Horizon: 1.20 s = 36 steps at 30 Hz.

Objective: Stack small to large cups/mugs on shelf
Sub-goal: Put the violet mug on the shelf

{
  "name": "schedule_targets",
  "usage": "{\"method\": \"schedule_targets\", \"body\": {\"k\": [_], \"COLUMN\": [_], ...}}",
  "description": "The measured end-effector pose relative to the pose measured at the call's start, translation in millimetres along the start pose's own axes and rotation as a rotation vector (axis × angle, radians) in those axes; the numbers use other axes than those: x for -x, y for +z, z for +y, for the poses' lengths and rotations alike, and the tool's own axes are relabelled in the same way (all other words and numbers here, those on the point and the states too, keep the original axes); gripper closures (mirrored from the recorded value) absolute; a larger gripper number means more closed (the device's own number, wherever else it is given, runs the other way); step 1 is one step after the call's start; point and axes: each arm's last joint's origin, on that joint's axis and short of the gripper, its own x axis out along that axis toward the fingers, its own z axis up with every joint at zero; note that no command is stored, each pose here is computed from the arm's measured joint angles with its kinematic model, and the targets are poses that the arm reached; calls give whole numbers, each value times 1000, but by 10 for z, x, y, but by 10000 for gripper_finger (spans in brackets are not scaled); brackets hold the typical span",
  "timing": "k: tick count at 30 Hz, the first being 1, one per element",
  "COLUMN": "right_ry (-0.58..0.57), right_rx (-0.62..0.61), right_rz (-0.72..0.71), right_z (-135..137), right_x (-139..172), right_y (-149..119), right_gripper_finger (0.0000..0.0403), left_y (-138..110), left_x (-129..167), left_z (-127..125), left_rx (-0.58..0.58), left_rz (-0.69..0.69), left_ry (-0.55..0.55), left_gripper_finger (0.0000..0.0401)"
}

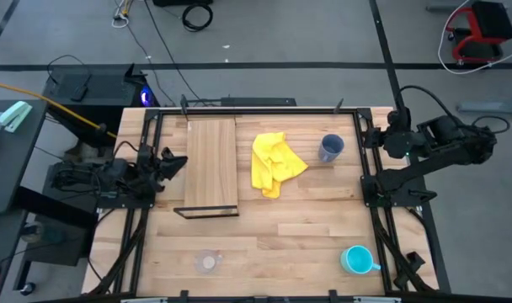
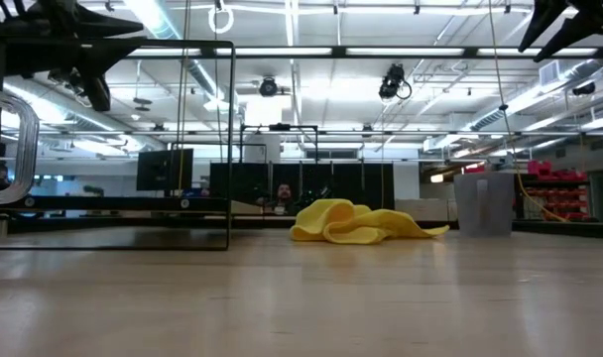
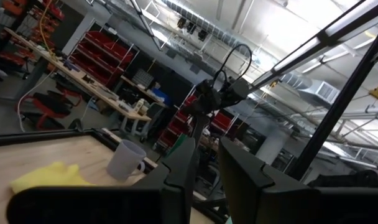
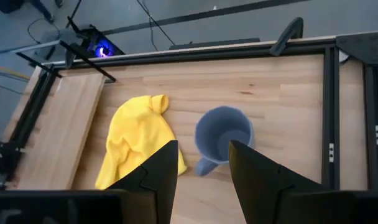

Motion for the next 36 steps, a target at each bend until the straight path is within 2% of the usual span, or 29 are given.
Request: {"method": "schedule_targets", "body": {"k": [15, 28, 36], "right_ry": [0, -28, -50], "right_rx": [-35, -9, 3], "right_rz": [0, 6, 61], "right_z": [0, 79, 146], "right_x": [0, -41, -76], "right_y": [0, -33, -76], "right_gripper_finger": [253, 253, 253], "left_y": [-26, -26, -26], "left_x": [0, 0, 0], "left_z": [15, 14, 14], "left_rx": [-7, -9, -1], "left_rz": [26, 26, 25], "left_ry": [14, 14, 14], "left_gripper_finger": [327, 325, 322]}}
